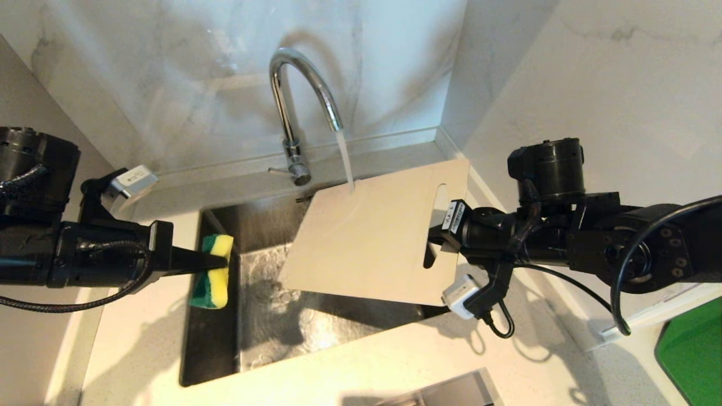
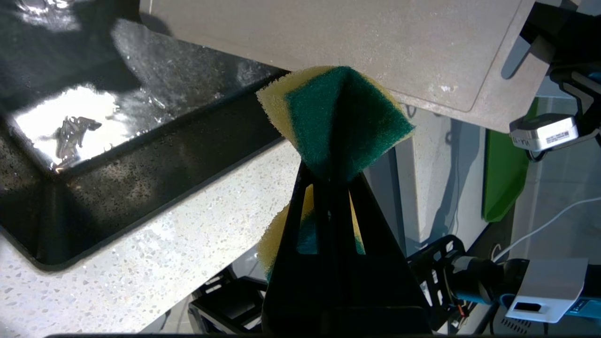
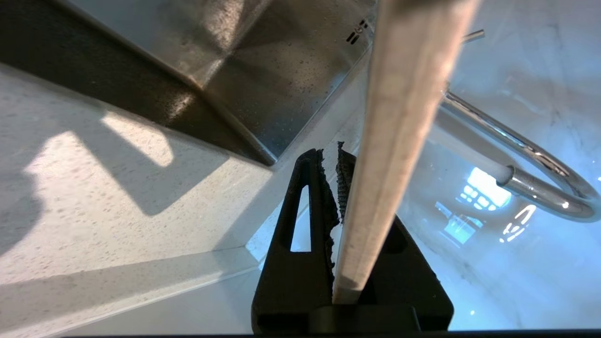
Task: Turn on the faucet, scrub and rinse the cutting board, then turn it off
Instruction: Scrub the cutting board underwater
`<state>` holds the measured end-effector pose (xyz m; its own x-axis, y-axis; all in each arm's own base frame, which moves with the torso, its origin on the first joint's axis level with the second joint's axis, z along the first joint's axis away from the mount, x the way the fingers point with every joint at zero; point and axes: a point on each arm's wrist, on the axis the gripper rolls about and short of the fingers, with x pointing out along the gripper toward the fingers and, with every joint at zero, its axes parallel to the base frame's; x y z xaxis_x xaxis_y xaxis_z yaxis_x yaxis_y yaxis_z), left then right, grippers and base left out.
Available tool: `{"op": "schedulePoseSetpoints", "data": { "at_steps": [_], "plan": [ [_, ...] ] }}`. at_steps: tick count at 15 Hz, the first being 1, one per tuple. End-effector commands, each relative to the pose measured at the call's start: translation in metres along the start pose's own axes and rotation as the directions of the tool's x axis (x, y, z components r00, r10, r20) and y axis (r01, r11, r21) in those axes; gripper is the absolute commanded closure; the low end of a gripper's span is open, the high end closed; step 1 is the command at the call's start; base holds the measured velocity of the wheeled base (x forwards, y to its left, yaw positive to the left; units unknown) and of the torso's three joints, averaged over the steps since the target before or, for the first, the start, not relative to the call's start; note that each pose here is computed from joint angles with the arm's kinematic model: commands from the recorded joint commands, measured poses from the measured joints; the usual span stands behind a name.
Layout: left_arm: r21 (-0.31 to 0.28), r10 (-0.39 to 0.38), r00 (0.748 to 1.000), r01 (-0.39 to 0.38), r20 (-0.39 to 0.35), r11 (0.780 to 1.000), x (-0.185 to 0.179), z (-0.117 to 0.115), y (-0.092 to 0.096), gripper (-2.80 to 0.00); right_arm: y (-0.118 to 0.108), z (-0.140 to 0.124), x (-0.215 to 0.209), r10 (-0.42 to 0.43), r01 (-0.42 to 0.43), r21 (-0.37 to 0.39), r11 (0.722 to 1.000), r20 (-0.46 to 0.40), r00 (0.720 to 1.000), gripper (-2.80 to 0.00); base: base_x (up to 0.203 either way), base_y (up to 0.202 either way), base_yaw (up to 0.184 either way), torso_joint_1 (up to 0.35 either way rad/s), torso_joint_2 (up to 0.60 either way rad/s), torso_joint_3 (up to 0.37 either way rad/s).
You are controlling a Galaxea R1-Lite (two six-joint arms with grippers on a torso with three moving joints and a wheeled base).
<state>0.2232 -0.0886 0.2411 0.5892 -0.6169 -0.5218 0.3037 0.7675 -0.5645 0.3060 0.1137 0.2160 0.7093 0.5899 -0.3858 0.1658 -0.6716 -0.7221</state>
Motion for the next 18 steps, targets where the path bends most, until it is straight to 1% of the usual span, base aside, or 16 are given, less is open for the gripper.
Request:
{"op": "schedulePoseSetpoints", "data": {
  "at_steps": [1, 5, 8, 12, 18],
  "plan": [
    [-0.007, 0.003, 1.0, -0.003, -0.007, 1.0, 0.003, 0.0, 0.001, 0.0, 0.002, -0.002, 0.009, 0.001, -0.001, -0.012, 1.0, 0.007, 1.0, 0.0, 0.0, 0.0, 0.0, 0.0, 0.0, 0.0],
    [-0.009, 0.006, 1.0, -0.006, -0.012, 1.0, 0.005, 0.0, 0.002, 0.0, 0.003, -0.003, 0.016, 0.003, -0.003, -0.012, 1.0, 0.014, 1.0, 0.0, 0.0, 0.0, 0.0, 0.0, 0.0, 0.0],
    [-0.009, 0.006, 1.0, -0.006, -0.013, 1.0, 0.005, 0.0, 0.002, 0.0, 0.003, -0.002, 0.02, 0.0, 0.0, -0.03, 1.0, 0.021, 1.0, 0.0, 0.0, 0.0, 0.0, 0.0, 0.0, 0.0],
    [-0.009, 0.007, 1.0, -0.008, -0.016, 1.0, 0.006, 0.0, 0.003, 0.0, 0.0, 0.003, 0.025, -0.006, 0.007, -0.035, 0.999, 0.041, 0.999, 0.0, 0.0, 0.0, 0.0, 0.0, 0.0, 0.0],
    [-0.012, 0.01, 1.0, -0.011, -0.021, 1.0, 0.008, 0.0, 0.004, 0.0, 0.002, 0.005, 0.038, -0.001, 0.003, -0.035, 0.999, 0.06, 0.998, 0.0, 0.0, 0.0, 0.0, 0.0, 0.0, 0.0]
  ]
}}
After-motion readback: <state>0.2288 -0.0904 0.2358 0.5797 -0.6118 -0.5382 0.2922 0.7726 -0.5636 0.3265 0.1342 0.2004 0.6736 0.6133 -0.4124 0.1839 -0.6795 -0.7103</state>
